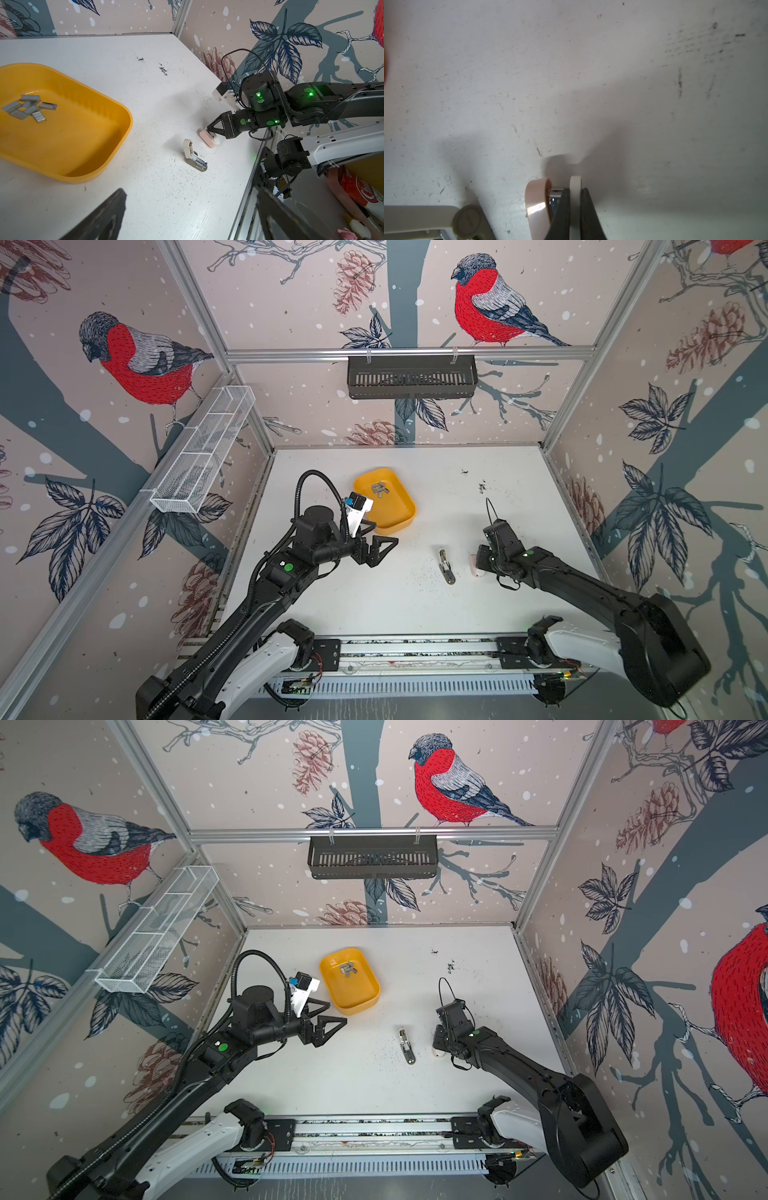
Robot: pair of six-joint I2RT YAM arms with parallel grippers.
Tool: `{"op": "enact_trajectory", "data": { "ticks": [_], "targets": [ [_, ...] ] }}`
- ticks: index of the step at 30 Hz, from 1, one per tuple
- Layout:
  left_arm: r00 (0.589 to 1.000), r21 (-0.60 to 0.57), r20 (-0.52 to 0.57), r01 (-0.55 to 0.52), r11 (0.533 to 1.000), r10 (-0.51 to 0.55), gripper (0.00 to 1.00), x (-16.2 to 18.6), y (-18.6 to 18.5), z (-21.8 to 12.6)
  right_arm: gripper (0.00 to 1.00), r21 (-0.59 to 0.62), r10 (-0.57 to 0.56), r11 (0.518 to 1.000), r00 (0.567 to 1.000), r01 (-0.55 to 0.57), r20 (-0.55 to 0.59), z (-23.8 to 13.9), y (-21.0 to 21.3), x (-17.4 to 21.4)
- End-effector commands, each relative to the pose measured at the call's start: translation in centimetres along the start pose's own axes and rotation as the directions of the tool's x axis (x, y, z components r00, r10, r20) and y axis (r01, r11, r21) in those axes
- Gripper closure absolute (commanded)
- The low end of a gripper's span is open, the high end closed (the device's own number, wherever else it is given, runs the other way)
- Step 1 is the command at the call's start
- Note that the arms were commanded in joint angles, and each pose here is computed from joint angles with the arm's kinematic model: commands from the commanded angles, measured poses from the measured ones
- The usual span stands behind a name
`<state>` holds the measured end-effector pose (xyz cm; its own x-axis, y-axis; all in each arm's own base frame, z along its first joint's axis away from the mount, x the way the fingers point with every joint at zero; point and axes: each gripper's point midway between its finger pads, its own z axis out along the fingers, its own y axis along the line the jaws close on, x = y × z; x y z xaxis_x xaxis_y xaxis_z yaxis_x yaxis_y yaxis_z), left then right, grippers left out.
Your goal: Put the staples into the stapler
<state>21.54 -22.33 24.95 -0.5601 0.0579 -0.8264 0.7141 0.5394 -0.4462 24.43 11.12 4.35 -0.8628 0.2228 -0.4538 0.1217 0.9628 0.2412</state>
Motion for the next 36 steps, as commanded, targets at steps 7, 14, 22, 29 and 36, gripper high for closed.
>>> {"op": "enact_trajectory", "data": {
  "ticks": [7,14,22,29,36],
  "targets": [
    [0.986,0.084,0.029,0.162,0.983,-0.165,0.08,-1.0,-2.7,3.9,0.94,-0.168,-0.026,0.983,0.972,0.066,0.233,-4.3,4.5,-4.5],
    [0.956,0.138,-0.026,0.293,0.946,-0.293,0.16,-0.8,-4.9,9.3,0.95,-0.327,0.008,0.938,0.934,0.118,0.358,-8.9,9.3,-6.4],
    [0.914,0.135,-0.061,0.405,0.904,-0.400,0.26,-1.3,-4.4,14.0,0.95,-0.403,-0.003,0.899,0.920,0.175,0.393,-11.5,12.4,-6.3],
    [0.917,0.141,-0.073,0.399,0.906,-0.392,0.36,-1.3,-4.2,15.5,0.95,-0.441,0.007,0.878,0.916,0.186,0.401,-12.5,13.7,-6.0],
    [0.919,0.173,-0.109,0.394,0.903,-0.380,0.42,-0.4,-4.6,15.9,0.95,-0.444,0.003,0.876,0.917,0.190,0.399,-12.5,14.1,-5.9]
  ]
}}
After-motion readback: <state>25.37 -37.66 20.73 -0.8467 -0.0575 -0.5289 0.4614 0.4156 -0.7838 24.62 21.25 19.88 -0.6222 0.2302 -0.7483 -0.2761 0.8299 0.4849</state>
